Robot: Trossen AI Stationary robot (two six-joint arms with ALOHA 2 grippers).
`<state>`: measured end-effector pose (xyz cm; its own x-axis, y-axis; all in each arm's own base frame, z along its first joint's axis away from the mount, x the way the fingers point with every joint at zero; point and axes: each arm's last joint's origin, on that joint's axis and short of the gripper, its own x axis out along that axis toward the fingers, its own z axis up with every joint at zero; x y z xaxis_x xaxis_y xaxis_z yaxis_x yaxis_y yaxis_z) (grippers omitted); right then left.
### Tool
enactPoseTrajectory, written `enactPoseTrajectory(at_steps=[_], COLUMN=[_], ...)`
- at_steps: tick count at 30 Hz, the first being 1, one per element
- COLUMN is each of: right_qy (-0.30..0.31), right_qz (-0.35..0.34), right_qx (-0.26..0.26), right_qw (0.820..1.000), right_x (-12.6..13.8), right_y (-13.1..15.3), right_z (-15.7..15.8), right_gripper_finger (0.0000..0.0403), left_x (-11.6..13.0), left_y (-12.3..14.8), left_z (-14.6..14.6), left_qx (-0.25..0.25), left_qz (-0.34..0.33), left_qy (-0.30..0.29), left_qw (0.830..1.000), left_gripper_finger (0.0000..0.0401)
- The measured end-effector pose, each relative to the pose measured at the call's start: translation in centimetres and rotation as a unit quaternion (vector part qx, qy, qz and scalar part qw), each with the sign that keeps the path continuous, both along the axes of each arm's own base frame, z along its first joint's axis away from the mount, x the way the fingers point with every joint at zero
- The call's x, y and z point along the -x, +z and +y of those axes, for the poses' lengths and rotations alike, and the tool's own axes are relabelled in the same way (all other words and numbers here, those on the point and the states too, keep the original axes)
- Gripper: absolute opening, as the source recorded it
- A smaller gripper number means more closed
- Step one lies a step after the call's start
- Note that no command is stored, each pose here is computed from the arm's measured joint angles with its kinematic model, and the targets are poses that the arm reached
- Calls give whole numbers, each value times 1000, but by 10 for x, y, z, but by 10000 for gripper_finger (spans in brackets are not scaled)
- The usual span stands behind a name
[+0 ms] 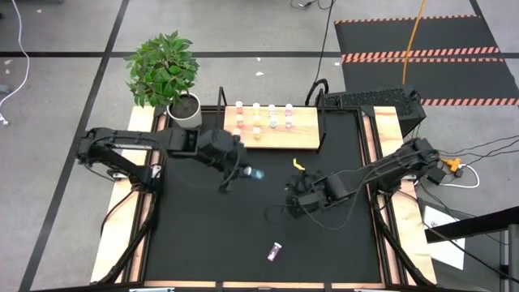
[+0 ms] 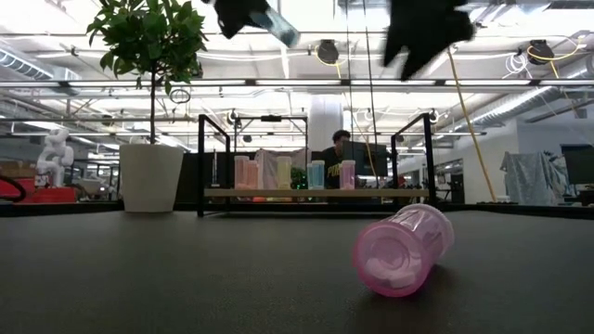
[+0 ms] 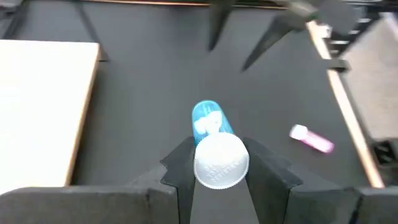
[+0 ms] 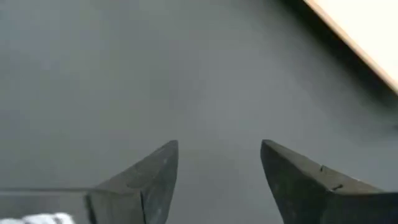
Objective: Pick and place medicine bottles onto shelf by color
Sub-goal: Put the blue pill bottle on the shelf aligned with the other blue pill bottles
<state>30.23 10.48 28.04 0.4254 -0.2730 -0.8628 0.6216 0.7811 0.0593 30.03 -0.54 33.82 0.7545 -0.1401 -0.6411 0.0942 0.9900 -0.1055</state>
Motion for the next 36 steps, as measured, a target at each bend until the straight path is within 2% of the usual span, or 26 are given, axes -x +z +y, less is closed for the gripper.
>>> enactPoseTrajectory(at_steps=[2,8,12,19,23,26,32,36], right_qy=[-8,-20,-17,11,28,31,17,15], right_qz=[19,-1,-21,-36,-24,-15,1,-22], right_qx=[5,19,15,19,30,32,1,-29], right_qw=[1000,1000,1000,999,999,999,1000,999], right_x=[12,40,53,67,72,79,104,119], right_y=[6,34,49,63,62,54,30,15], right_z=[-3,-13,-20,-24,-27,-29,-38,-43], right_gripper_finger=[233,231,227,227,227,227,226,226], left_x=[-8,-53,-85,-125,-134,-135,-135,-137], left_y=[2,4,-8,-41,-65,-79,-84,-84], left_z=[12,51,84,146,176,189,193,193], left_qx=[-10,-61,-81,-83,-68,-52,-54,-56], left_qz=[18,101,160,212,246,273,272,263], left_qy=[15,50,69,103,134,153,162,164], left_qw=[1000,992,981,968,958,948,947,949], left_gripper_finger=[121,121,122,122,122,122,122,122])
